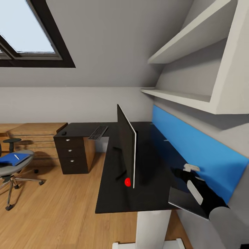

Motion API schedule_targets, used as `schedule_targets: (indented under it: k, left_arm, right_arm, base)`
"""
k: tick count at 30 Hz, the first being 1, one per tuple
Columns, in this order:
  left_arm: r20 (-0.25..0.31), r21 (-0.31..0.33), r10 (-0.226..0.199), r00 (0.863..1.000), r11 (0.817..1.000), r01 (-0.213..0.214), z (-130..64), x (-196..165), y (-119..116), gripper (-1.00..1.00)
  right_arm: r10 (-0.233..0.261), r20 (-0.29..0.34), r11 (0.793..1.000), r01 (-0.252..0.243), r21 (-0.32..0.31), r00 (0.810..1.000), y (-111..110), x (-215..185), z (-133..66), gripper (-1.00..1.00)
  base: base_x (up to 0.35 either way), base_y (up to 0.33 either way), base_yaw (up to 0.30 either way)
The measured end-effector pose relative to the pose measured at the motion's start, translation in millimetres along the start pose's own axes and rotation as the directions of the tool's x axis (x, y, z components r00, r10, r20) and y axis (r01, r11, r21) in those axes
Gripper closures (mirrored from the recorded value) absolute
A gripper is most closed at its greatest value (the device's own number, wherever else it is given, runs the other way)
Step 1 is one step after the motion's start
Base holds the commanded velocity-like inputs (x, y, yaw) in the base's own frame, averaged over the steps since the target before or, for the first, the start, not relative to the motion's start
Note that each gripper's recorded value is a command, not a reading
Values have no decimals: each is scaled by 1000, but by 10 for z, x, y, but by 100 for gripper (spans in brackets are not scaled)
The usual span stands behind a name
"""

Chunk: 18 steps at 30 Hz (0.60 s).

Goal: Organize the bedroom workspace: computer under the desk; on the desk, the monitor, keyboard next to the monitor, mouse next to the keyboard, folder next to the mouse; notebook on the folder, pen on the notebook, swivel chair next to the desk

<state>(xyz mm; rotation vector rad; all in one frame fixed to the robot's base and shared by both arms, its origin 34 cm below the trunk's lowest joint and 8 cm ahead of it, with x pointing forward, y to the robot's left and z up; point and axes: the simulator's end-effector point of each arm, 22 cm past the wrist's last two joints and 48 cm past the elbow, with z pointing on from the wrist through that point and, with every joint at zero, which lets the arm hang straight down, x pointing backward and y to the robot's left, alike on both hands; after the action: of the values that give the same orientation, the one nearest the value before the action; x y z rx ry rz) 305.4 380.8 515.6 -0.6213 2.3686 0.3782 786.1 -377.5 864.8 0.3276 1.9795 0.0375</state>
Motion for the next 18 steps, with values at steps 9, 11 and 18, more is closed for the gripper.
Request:
schedule_targets:
  k: [9,11,18]
  left_arm:
    - [5,1,-2,1000,1000,2,2,-15,-5,-100]
    - [4,1,-1,1000,1000,1,2,-14,-5,-100]
    - [4,1,-1,1000,1000,1,3,-12,-5,-100]
  right_arm:
    - [-24,71,998,28,-57,997,177,33,-292,-100]
    - [-24,73,998,28,-59,997,181,36,-299,-100]
    - [-24,74,998,28,-60,997,184,38,-305,-100]
  base:
    - [-64,0,0]
    - [-272,0,0]
    - [-311,0,0]
